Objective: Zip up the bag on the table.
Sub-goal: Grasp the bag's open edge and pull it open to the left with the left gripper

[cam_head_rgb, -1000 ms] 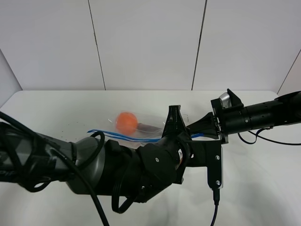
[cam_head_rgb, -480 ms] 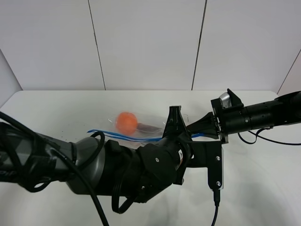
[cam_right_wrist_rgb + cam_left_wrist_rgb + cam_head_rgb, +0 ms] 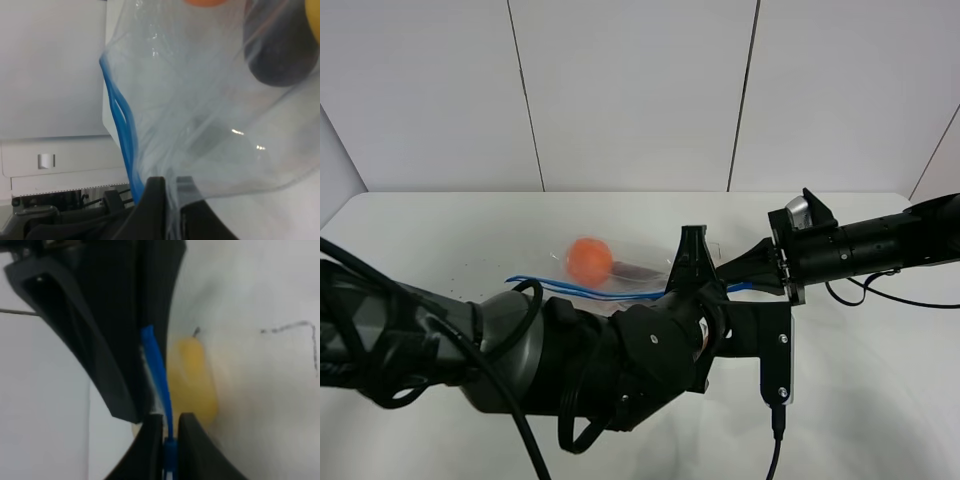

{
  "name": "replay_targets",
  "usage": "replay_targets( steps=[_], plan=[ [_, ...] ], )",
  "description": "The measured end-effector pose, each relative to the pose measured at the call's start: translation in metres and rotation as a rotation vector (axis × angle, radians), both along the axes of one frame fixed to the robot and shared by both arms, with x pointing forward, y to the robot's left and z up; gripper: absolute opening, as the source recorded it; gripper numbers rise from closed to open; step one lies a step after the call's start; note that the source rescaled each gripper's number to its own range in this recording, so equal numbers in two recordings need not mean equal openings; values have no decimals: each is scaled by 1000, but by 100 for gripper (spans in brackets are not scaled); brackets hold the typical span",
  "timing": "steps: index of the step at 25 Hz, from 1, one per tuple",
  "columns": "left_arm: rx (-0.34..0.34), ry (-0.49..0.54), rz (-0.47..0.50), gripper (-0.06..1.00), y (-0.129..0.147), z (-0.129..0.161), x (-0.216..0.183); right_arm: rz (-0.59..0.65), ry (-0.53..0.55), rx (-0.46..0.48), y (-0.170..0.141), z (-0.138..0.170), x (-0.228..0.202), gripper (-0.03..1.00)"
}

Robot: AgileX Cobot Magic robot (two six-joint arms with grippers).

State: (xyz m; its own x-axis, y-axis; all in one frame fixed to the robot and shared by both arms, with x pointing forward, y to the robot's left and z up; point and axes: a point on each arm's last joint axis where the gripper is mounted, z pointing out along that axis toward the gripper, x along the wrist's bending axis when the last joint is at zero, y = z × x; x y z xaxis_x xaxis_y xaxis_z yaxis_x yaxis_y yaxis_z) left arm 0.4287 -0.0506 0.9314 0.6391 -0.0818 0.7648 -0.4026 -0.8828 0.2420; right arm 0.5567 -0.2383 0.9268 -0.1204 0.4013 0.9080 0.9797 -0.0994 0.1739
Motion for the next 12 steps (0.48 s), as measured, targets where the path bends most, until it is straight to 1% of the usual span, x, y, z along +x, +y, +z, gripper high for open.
replay_targets(
  steps=[4, 6, 8, 12],
  plan=[
    [76, -35, 1, 0, 4, -1, 2, 2, 0, -2, 0, 0, 0, 0],
    [92, -34, 28, 0, 7, -1, 3, 1, 0, -4, 0, 0, 0, 0],
    [101, -38, 45, 0, 8, -2, 3, -1, -1, -6, 0, -1, 0, 0],
    [79, -38, 70, 0, 11, 8, 3, 6, 1, 2, 0, 0, 0, 0]
  ],
)
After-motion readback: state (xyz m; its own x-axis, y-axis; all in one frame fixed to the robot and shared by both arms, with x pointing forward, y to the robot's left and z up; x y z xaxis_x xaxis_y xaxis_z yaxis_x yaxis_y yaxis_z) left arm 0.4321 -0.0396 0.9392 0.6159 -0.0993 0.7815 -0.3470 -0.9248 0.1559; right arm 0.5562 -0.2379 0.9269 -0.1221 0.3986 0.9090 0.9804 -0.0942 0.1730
